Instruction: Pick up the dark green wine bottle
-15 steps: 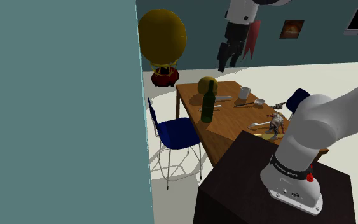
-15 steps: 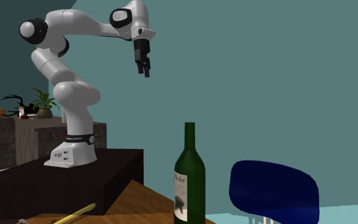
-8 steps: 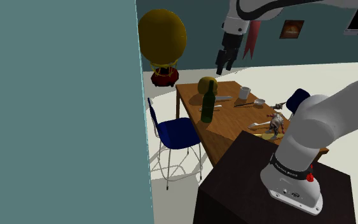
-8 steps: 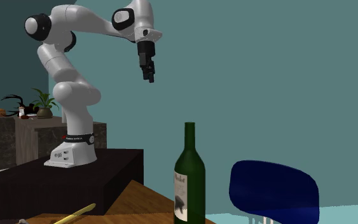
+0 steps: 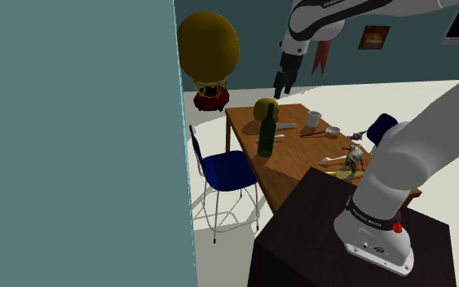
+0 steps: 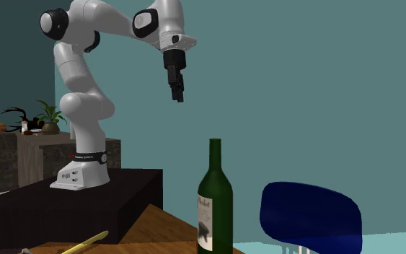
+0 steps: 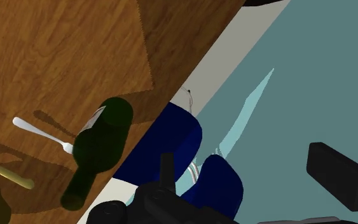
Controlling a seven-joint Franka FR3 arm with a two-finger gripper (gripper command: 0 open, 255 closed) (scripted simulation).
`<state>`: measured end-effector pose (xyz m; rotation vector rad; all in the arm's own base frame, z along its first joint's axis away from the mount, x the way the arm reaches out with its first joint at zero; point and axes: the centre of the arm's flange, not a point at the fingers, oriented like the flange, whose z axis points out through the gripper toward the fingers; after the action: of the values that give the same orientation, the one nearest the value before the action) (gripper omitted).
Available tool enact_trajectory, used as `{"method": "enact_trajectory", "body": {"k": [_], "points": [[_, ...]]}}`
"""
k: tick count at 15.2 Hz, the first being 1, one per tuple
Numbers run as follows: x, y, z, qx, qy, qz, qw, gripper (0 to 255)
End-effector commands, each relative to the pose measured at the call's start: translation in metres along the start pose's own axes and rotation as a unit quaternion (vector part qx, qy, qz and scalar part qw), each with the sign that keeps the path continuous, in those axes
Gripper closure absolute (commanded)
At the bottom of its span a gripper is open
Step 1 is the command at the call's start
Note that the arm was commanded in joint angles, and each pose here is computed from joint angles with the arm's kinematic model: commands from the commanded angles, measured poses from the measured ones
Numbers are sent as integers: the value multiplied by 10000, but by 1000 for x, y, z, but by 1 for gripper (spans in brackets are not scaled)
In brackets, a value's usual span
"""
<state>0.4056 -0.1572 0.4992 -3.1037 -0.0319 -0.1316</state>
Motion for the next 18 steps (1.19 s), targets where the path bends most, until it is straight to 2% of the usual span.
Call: {"method": "enact_trajectory", "body": {"k": [1, 17, 18], "points": [[10, 21, 13, 13, 1, -53, 10000, 0], [108, 184, 114, 169, 16, -427, 9989, 0], [108, 184, 119, 169, 16, -427, 9989, 0]]}}
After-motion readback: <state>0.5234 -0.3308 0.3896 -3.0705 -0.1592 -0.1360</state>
